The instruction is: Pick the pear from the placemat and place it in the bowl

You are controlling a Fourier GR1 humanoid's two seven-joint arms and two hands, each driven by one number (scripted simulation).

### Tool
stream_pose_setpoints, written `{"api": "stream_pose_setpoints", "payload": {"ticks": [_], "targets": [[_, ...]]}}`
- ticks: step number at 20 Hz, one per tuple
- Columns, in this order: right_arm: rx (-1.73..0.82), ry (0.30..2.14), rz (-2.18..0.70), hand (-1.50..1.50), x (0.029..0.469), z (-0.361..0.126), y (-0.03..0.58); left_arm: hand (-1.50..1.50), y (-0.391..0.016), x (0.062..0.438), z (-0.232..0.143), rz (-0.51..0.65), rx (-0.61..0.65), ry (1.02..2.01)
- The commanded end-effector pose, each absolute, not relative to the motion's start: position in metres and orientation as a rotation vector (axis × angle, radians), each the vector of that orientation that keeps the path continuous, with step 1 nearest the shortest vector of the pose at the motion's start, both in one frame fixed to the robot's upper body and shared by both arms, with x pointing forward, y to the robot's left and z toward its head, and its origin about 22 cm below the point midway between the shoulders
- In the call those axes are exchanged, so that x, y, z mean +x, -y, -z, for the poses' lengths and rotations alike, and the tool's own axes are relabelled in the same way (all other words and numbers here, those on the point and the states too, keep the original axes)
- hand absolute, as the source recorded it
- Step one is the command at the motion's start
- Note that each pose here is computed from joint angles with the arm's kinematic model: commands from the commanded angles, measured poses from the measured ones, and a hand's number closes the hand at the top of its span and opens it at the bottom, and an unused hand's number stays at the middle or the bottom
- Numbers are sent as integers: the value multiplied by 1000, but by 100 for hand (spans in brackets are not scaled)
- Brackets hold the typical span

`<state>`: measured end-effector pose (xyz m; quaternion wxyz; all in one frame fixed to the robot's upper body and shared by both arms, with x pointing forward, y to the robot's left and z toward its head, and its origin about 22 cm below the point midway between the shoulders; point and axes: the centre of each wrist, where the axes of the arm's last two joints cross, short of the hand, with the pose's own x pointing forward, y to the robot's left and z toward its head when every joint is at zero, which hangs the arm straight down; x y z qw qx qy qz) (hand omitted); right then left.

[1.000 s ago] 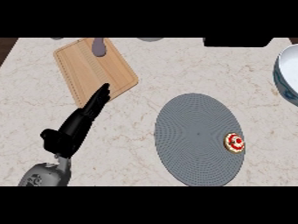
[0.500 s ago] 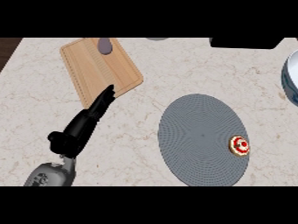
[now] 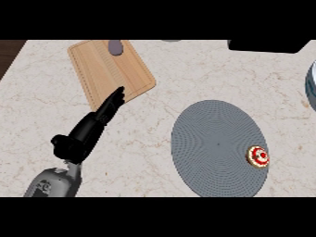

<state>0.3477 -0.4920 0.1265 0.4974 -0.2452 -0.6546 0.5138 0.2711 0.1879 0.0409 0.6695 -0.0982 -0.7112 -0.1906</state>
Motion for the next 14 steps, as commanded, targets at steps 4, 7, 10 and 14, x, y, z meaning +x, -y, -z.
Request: {"api": "stream_pose_setpoints", "payload": {"ticks": [4,7,10,14], "targets": [[-480,1754,-1103,-150,361,-132,491,0,-186,274,-44,406,-197,1608],[-465,1787,-908,-150,362,-156,501,0,-190,270,-41,431,-196,1613],[-450,1816,-712,-150,357,-162,510,0,-186,268,-31,430,-215,1630],[-420,1767,-588,-150,340,-174,532,0,-188,276,-38,431,-222,1626]]}}
